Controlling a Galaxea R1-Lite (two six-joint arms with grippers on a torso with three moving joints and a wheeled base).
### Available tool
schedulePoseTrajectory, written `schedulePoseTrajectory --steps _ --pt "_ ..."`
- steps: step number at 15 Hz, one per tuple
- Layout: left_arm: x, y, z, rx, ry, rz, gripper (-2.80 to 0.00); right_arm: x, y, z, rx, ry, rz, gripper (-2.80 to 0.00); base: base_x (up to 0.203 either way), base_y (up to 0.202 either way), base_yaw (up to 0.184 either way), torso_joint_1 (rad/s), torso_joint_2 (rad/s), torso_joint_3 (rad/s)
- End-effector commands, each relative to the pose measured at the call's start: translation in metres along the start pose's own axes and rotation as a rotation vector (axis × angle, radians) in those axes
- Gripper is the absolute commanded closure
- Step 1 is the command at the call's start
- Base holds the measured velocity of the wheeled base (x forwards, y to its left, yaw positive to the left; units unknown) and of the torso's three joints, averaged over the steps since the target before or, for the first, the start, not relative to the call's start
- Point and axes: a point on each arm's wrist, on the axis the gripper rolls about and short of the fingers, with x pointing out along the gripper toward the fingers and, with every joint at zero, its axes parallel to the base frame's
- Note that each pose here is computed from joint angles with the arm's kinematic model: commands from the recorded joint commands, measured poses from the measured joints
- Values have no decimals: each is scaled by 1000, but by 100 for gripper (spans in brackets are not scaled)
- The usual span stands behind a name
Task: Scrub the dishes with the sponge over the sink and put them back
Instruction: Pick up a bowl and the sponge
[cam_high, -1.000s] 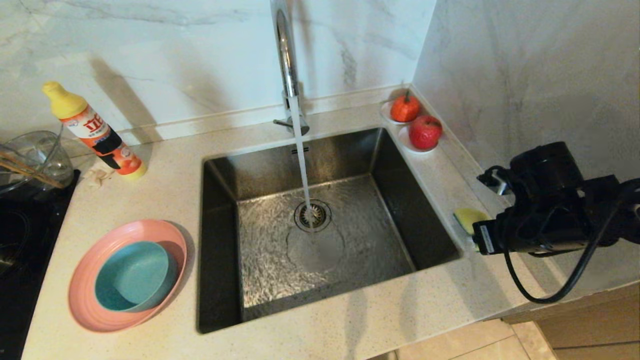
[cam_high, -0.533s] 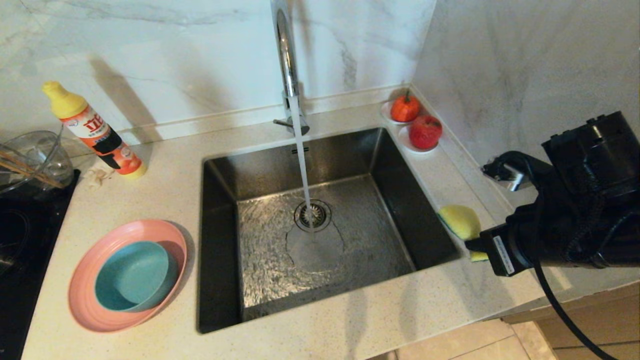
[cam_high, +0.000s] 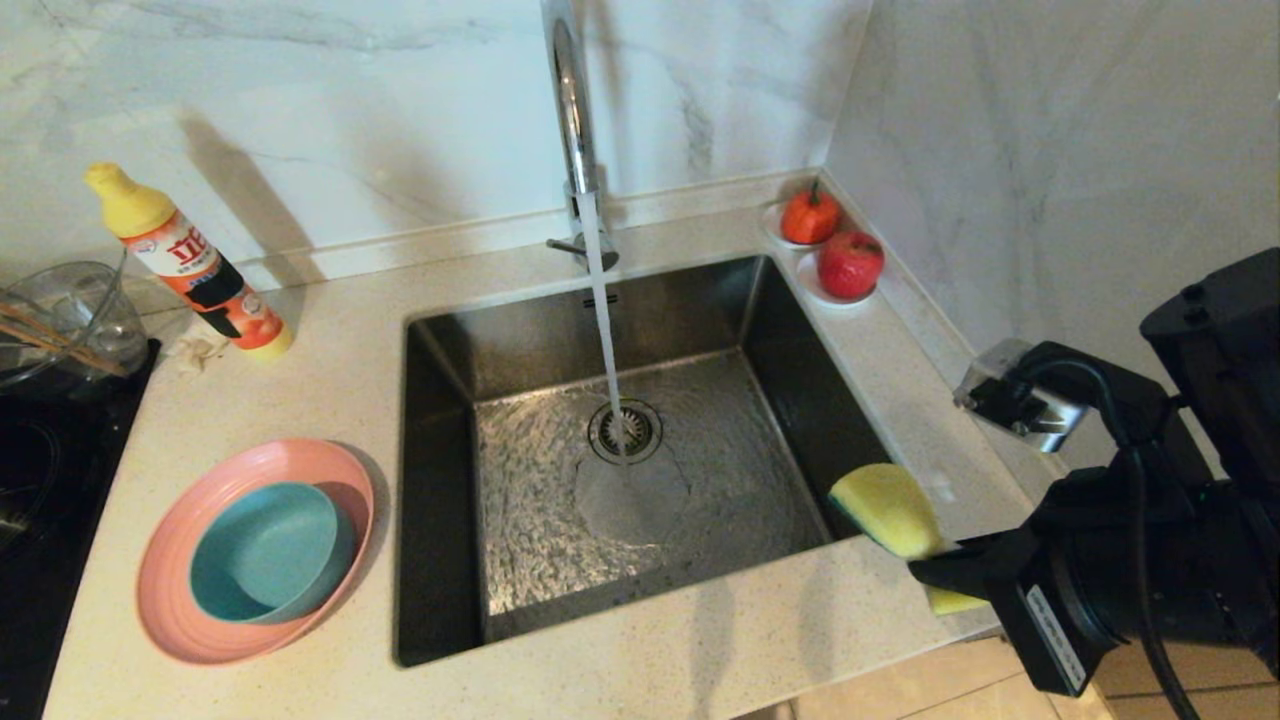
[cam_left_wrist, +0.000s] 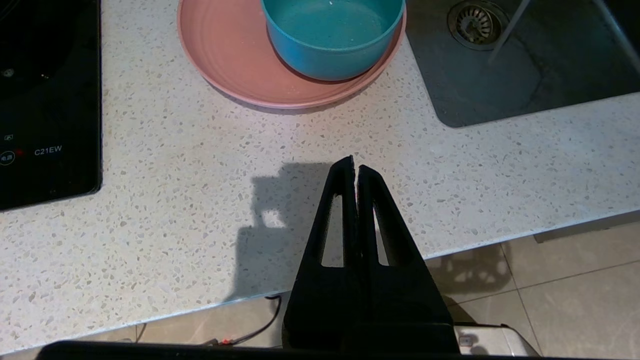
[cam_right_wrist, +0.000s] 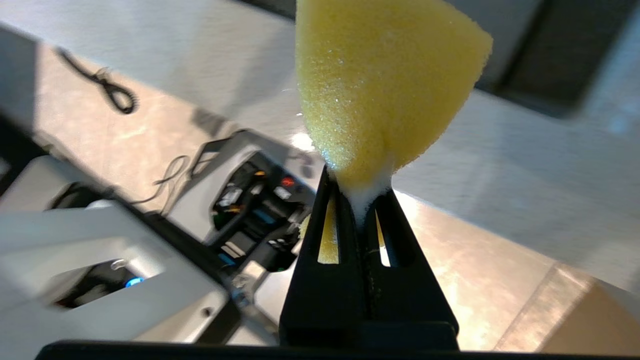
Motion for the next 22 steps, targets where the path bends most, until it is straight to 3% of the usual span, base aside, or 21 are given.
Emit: schedulePoseTrajectory --steps 1,4,10,12,13,20,22 --pt "0 0 0 0 1 1 0 -4 10 -1 -7 -7 34 0 0 0 0 0 0 0" --pt "0 0 0 0 1 -1 0 9 12 0 4 22 -15 0 0 0 0 0 0 0" --pt "0 0 0 0 1 -1 0 -1 23 7 -15 -27 9 0 0 0 0 0 0 0" --pt "0 0 0 0 1 1 0 -1 33 6 -39 -19 55 0 0 0 0 0 0 0" --pt "0 0 0 5 1 0 0 1 37 5 -12 -3 94 0 0 0 0 0 0 0" --pt "0 0 0 2 7 0 0 13 42 3 1 61 167 0 0 0 0 0 0 0" --pt "-1 0 0 -2 9 17 0 9 44 5 3 55 226 0 0 0 0 0 0 0"
